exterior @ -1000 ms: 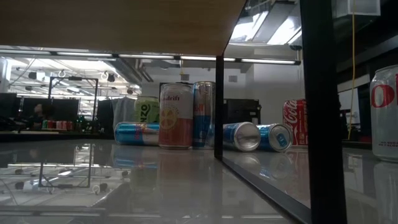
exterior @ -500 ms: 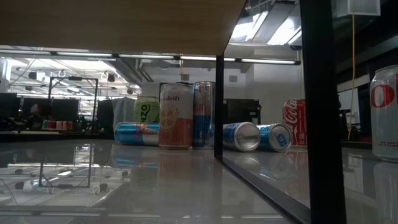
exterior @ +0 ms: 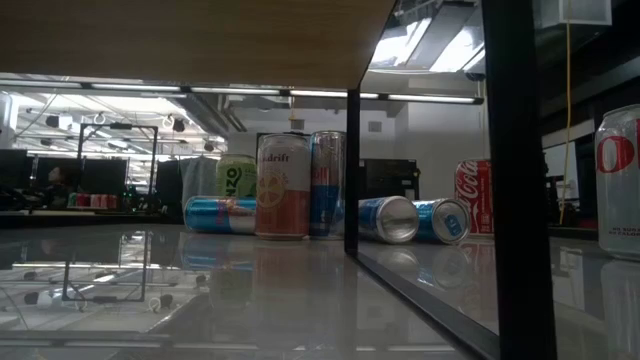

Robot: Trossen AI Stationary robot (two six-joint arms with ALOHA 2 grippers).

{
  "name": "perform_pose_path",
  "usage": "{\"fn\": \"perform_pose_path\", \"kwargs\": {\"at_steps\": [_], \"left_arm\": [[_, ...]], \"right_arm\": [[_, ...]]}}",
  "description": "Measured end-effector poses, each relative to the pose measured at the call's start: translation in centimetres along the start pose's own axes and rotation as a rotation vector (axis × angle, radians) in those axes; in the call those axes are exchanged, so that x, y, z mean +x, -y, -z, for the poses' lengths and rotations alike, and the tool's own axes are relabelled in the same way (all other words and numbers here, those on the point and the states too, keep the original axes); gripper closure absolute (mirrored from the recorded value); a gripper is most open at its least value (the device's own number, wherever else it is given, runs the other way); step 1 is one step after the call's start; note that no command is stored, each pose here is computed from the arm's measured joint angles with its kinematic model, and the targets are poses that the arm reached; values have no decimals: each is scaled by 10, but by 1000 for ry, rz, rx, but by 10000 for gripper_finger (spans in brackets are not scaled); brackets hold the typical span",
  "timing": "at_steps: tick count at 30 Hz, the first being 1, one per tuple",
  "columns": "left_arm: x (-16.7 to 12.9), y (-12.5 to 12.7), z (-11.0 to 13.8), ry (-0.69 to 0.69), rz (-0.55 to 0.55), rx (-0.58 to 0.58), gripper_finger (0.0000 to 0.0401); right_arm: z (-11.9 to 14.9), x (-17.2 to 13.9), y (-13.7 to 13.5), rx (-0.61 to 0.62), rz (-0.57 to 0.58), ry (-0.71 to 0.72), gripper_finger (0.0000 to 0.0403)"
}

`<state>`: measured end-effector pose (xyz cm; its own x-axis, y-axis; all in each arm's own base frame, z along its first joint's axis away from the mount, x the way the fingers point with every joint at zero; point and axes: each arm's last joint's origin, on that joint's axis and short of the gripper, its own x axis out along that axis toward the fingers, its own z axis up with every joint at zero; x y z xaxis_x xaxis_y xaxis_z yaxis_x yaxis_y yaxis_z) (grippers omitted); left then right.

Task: Place canned beverage on shelf
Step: Put the blue soda can on the shelf

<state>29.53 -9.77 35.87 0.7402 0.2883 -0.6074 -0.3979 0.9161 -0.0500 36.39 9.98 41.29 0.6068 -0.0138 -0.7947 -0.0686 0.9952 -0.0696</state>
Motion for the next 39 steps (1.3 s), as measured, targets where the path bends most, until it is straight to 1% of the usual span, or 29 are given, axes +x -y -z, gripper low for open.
{"fn": "perform_pose_path", "kwargs": {"at_steps": [9,13,16,21,27,31,34,39], "left_arm": [[-1,2,1,-1,8,6,100],[-2,3,2,-1,10,7,100],[-2,3,2,-1,9,6,100],[-2,2,1,-1,9,5,100],[-2,2,1,-1,8,4,100],[-2,2,1,-1,8,4,100],[-2,3,2,-1,8,4,100],[-2,2,2,-1,8,4,99]], "right_arm": [[0,0,1,-3,18,1,132],[0,-1,0,-20,5,-2,132],[3,-4,-3,-41,-38,-24,132],[13,-5,-4,-52,-38,-120,132],[12,5,-18,-54,-49,-123,132],[13,13,-28,-62,-31,-135,132],[12,19,-30,-54,-21,-140,132],[8,24,-29,-12,6,-106,132]]}}
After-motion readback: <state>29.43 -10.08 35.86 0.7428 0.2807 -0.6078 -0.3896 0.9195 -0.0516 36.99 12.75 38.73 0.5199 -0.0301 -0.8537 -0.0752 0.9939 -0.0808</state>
